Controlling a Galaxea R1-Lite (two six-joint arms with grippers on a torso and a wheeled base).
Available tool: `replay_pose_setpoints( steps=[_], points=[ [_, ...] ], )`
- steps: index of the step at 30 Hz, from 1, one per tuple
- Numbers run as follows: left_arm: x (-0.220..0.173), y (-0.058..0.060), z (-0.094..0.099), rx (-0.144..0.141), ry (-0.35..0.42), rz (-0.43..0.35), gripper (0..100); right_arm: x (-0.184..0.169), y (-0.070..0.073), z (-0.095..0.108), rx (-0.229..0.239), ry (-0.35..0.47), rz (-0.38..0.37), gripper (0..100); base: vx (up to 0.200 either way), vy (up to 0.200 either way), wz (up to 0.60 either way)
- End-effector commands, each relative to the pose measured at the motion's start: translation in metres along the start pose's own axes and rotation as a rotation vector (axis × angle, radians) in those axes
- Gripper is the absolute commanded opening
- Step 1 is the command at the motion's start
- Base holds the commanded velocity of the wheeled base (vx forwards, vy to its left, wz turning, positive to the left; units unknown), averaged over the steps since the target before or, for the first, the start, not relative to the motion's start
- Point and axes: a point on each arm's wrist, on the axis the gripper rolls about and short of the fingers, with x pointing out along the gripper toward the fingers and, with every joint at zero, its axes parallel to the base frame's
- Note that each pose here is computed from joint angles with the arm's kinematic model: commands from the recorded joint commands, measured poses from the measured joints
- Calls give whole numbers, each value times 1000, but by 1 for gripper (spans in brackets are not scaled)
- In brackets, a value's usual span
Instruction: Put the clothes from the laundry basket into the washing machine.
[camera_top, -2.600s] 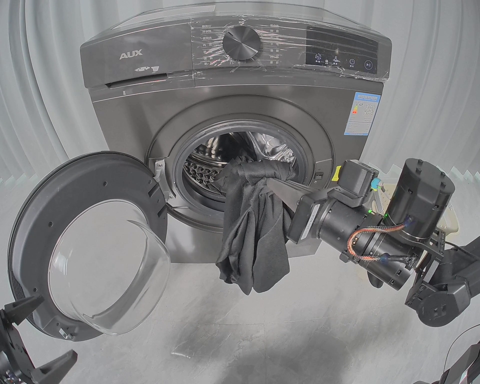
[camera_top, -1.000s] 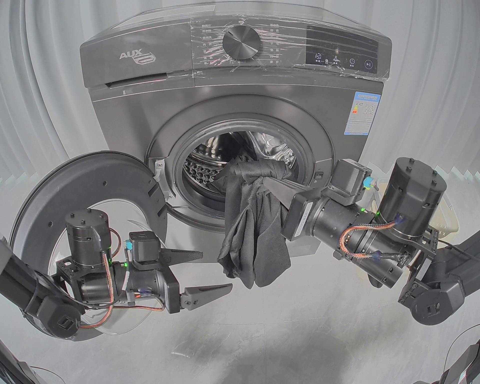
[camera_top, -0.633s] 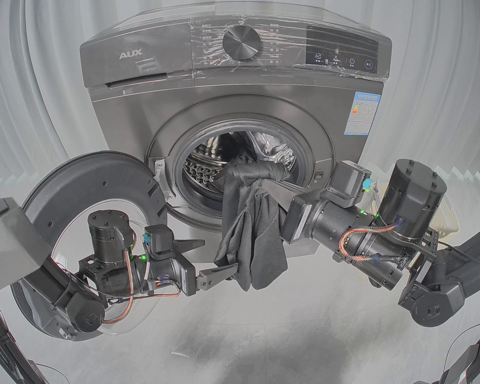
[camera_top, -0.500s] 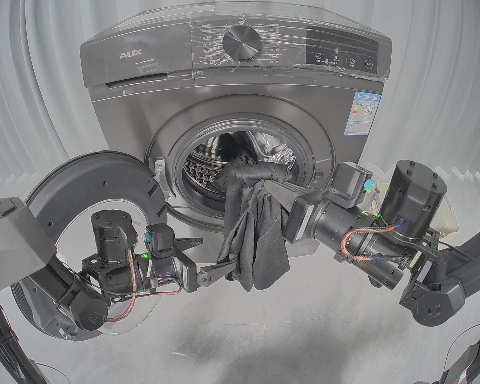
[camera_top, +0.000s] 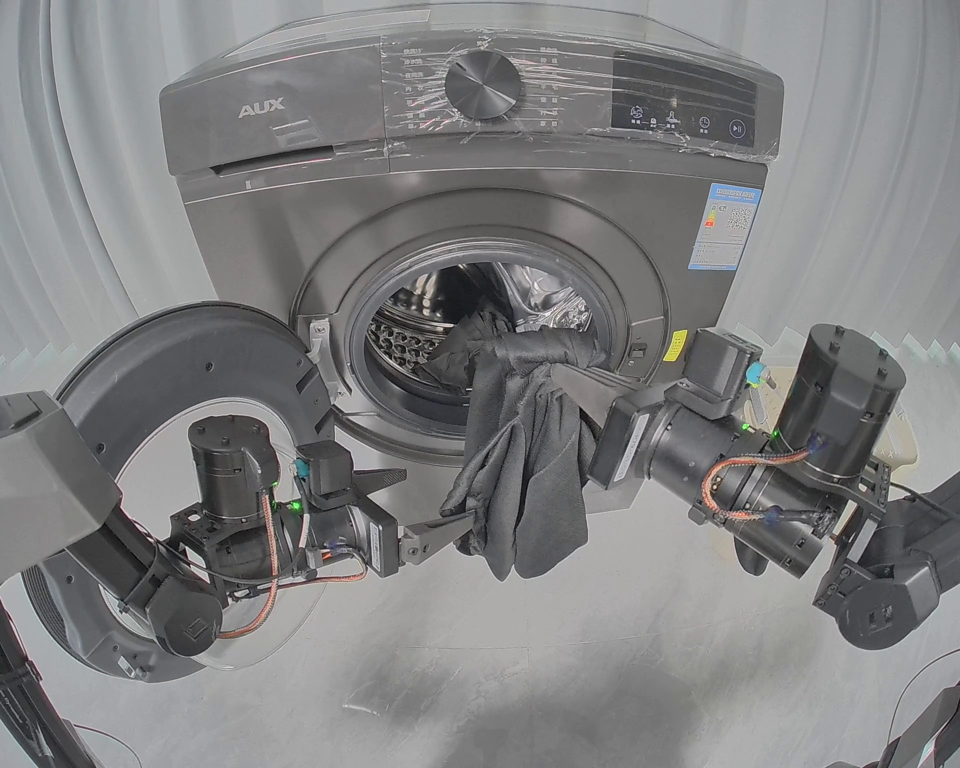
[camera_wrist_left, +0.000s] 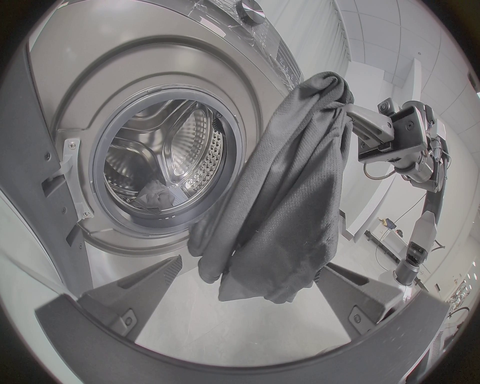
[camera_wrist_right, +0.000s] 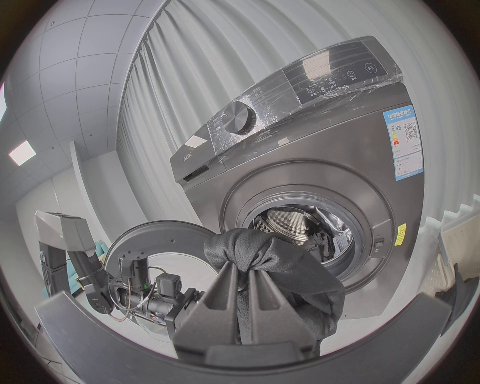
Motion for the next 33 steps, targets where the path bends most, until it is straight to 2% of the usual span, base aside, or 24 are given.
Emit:
replay_pose_setpoints(
  steps=[1,11,16,20,21,22,26,33],
  points=[
    [0,2,3,3,-11,11,100,-5,-6,3,-8,-4,-16,0,0,0,0],
    [2,3,8,1,-30,21,100,-11,-8,9,-9,-19,-20,0,0,0,0],
    [2,-1,7,2,-26,11,100,-9,-9,8,-11,-17,-23,0,0,0,0],
    [2,-15,5,12,-16,-37,100,-7,-8,9,-10,-24,-22,0,0,0,0],
    [2,-15,5,12,-16,-37,100,-7,-8,9,-10,-24,-22,0,0,0,0],
    [3,-21,4,15,-9,-59,100,-4,-12,8,-10,-23,-35,0,0,0,0],
    [6,-29,5,24,-23,-84,100,-2,-13,6,-11,-19,-41,0,0,0,0],
    [25,-21,8,27,-57,-71,100,-2,-10,5,-10,-16,-35,0,0,0,0]
  ],
)
